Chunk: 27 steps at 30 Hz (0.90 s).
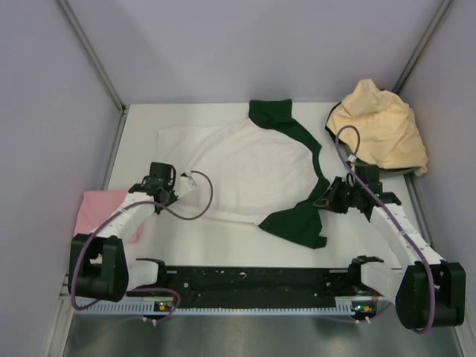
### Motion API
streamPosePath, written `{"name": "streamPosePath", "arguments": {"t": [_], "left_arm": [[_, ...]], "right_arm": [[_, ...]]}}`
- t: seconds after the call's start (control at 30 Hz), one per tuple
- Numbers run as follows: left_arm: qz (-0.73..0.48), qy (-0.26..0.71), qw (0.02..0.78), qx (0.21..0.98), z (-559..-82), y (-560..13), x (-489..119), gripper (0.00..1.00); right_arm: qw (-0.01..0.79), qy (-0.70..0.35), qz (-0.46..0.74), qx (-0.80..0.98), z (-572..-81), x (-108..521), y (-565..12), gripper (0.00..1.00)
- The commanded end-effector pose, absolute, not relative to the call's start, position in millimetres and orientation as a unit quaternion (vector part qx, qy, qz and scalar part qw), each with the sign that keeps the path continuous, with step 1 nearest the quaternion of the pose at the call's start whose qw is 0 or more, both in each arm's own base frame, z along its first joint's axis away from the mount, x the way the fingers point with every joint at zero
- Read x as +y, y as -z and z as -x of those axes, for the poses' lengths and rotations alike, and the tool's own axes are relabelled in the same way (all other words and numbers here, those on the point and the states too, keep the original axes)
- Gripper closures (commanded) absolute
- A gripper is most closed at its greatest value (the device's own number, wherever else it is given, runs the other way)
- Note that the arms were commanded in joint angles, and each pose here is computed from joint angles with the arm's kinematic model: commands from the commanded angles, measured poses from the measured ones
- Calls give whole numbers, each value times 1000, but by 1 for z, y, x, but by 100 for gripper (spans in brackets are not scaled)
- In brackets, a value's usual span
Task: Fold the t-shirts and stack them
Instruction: Flatten out the tshirt, then fold the flattened tshirt in 1/3 of the way
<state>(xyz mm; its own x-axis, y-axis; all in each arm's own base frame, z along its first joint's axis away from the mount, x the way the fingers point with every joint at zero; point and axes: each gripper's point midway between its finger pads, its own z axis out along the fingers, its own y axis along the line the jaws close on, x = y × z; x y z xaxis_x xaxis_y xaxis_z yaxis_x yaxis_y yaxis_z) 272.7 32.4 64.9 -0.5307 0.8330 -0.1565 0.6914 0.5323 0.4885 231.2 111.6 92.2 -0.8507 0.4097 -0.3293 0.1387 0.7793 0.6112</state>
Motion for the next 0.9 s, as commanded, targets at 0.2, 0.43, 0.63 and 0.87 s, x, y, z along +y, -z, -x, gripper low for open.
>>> {"name": "streamPosePath", "arguments": {"t": [0.2,0.43,0.63,0.87], "left_arm": [[-364,-206,251,873,-314,-99,46,100],[-349,-195,270,876,-347,-106,40,100],[-334,-190,257,887,-371,-98,41,100],[-332,-186,248,891,-384,-86,43,100]], "right_arm": [[325,-300,-89,893,-318,115,-137,100],[327,-290,-57,898,-386,117,-134,100],[315,-292,-45,902,-426,122,-123,100],[294,-258,-54,919,-453,114,-91,94]]}}
